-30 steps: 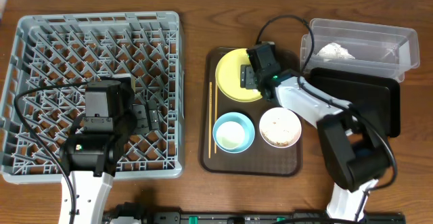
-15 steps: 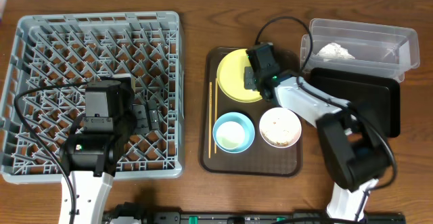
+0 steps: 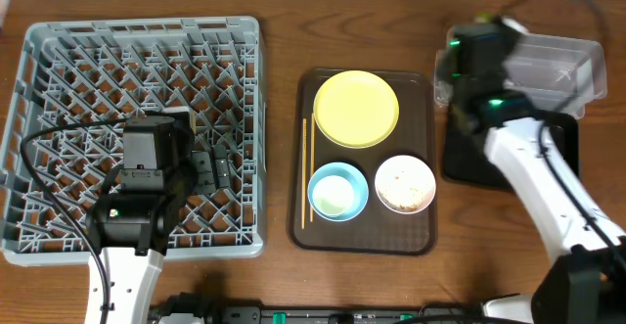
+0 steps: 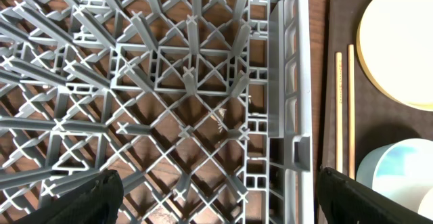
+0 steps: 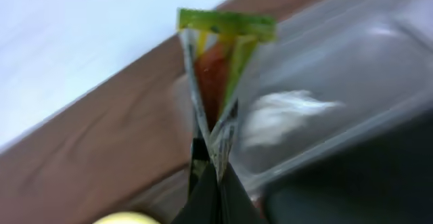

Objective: Sort waste into correct bins and load items into the dishwasher
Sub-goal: 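Carry the wrapper with the right gripper and release it into the clear bin, then reach the right gripper to the pink rice bowl and grasp its rim, then lift the pink bowl over the black tray and tip out the rice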

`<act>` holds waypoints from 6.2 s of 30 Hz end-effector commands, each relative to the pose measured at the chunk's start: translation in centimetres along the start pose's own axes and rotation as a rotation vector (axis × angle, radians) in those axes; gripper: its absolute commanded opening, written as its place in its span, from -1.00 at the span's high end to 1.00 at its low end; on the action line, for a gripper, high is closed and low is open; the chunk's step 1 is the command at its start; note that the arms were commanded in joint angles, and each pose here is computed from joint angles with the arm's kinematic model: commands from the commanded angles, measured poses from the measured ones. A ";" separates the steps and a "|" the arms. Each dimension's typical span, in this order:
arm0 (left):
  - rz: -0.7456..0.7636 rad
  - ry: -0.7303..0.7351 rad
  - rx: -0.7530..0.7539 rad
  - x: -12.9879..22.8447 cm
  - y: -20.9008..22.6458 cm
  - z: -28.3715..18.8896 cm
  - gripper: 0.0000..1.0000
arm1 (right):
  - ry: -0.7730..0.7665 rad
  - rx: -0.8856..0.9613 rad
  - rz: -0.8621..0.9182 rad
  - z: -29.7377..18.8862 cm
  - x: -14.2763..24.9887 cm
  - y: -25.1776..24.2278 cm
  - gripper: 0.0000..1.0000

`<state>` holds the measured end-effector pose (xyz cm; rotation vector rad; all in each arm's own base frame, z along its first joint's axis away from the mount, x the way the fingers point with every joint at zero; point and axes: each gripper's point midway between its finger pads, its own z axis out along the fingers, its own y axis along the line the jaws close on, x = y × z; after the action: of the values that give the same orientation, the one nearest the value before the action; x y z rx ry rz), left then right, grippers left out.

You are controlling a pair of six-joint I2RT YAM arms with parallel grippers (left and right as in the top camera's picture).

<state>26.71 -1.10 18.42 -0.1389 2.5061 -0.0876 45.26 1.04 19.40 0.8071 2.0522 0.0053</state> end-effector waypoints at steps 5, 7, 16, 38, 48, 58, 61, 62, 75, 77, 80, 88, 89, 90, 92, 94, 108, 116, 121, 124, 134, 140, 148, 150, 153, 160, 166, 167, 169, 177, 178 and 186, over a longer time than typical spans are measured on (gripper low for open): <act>-0.003 -0.014 0.006 -0.6 -0.2 -0.5 -0.87 | -0.128 0.183 0.368 2.5 -4.6 -7.6 0.97; -0.003 -0.014 0.006 -0.5 -0.2 -0.4 -0.87 | -0.148 0.185 0.398 3.0 -5.6 -8.6 0.97; -0.002 -0.015 0.007 -0.6 -0.2 -0.5 -0.87 | -0.181 0.185 0.463 4.4 -7.9 -11.2 0.94; -0.003 -0.010 0.006 -0.4 -0.2 -0.4 -0.87 | -0.018 -0.307 -0.179 0.6 -7.3 -2.2 -0.13; -0.003 -0.009 0.006 -0.4 -0.2 -0.4 -0.87 | 0.455 -0.503 -0.506 -8.2 5.1 -1.1 -0.73; -0.003 -0.010 0.006 -0.4 -0.2 -0.4 -0.87 | 0.792 -0.476 -0.766 -13.8 15.1 -2.5 -0.58; -0.003 -0.010 0.006 -0.4 -0.2 -0.4 -0.87 | 0.856 -0.471 -0.816 -14.9 17.2 -3.1 -0.57; -0.003 -0.011 0.006 -0.5 -0.2 -0.5 -0.87 | 0.869 -0.470 -0.830 -15.0 17.9 -3.3 -0.54; -0.003 -0.010 0.006 -0.5 -0.2 -0.5 -0.87 | 0.885 -0.469 -1.021 -14.7 25.3 -5.0 -0.27; -0.003 -0.010 0.006 -0.5 -0.2 -0.5 -0.87 | 0.867 -0.485 -1.040 -14.5 26.0 -4.8 -0.15; -0.003 -0.010 0.006 -0.4 -0.2 -0.5 -0.87 | 0.825 -0.456 -1.036 -13.8 26.3 -4.8 -0.12; -0.003 -0.010 0.006 -0.4 -0.2 -0.4 -0.87 | 0.777 -0.488 -1.028 -13.1 27.4 -4.1 -0.08; -0.003 -0.010 0.006 -0.5 -0.2 -0.5 -0.87 | 0.779 -0.488 -1.029 -13.2 27.6 -4.2 -0.06; -0.003 -0.010 0.006 -0.5 -0.2 -0.5 -0.87 | 0.780 -0.489 -1.030 -13.2 27.7 -4.2 -0.05; -0.003 -0.010 0.006 -0.4 -0.2 -0.4 -0.87 | 0.783 -0.491 -1.034 -13.3 27.9 -4.2 -0.04; -0.003 -0.010 0.006 -0.4 -0.2 -0.5 -0.87 | 0.785 -0.494 -1.039 -13.4 28.1 -4.2 -0.03; -0.003 0.004 0.004 -0.1 -0.2 -0.5 -0.87 | 0.824 -0.411 -1.041 -11.9 29.5 -5.1 0.05; -0.003 0.004 0.004 -0.1 -0.2 -0.5 -0.87 | 0.813 -0.408 -1.005 -11.8 29.5 -4.7 0.27; -0.003 0.004 0.004 -0.1 -0.2 -0.5 -0.87 | 0.821 -0.402 -1.008 -11.7 29.8 -5.2 0.31; -0.003 0.004 0.004 -0.1 -0.2 -0.5 -0.87 | 0.828 -0.396 -1.011 -11.7 29.9 -5.5 0.36; -0.003 0.004 0.004 -0.1 -0.2 -0.4 -0.87 | 0.833 -0.393 -1.012 -11.7 30.1 -5.7 0.63; -0.003 0.004 0.004 -0.1 -0.2 -0.4 -0.86 | 0.825 -0.384 -1.016 -11.6 29.9 -5.8 0.83; -0.003 0.004 0.004 -0.1 -0.2 -0.5 -0.87 | 0.733 -0.392 -1.042 -10.5 28.9 -4.6 0.95; -0.003 0.004 0.004 -0.1 -0.2 -0.5 -0.87 | 0.715 -0.402 -1.029 -10.5 28.5 -3.9 0.97; -0.003 0.004 0.004 -0.1 -0.2 -0.5 -0.87 | 0.667 -0.403 -1.024 -10.3 27.4 -2.6 0.98; -0.003 0.005 0.003 -0.1 -0.2 -0.4 -0.87 | 0.575 -0.436 -0.993 -10.9 23.9 1.4 0.98; -0.003 0.004 0.004 -0.1 -0.2 -0.4 -0.87 | 0.508 -0.417 -0.925 -11.1 18.5 3.8 0.98; -0.003 0.004 0.004 -0.1 -0.2 -0.4 -0.87 | 0.496 -0.412 -0.908 -11.0 17.5 4.1 0.98; -0.003 0.004 0.004 -0.1 -0.2 -0.4 -0.87 | 0.472 -0.405 -0.866 -10.8 15.2 4.5 0.98; -0.003 0.004 0.004 -0.1 -0.2 -0.4 -0.87 | 0.501 -0.454 -0.602 -9.3 9.4 4.0 0.98; -0.003 0.004 0.004 -0.1 -0.2 -0.4 -0.87 | 0.516 -0.452 -0.562 -9.0 9.0 3.5 0.97; -0.003 0.004 0.004 -0.1 -0.2 -0.4 -0.87 | 0.613 -0.514 -0.333 -6.9 7.0 -1.0 0.98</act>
<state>26.28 -1.10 18.16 -0.1393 2.5275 -0.0859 37.52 5.92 18.20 0.1063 2.5704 0.4446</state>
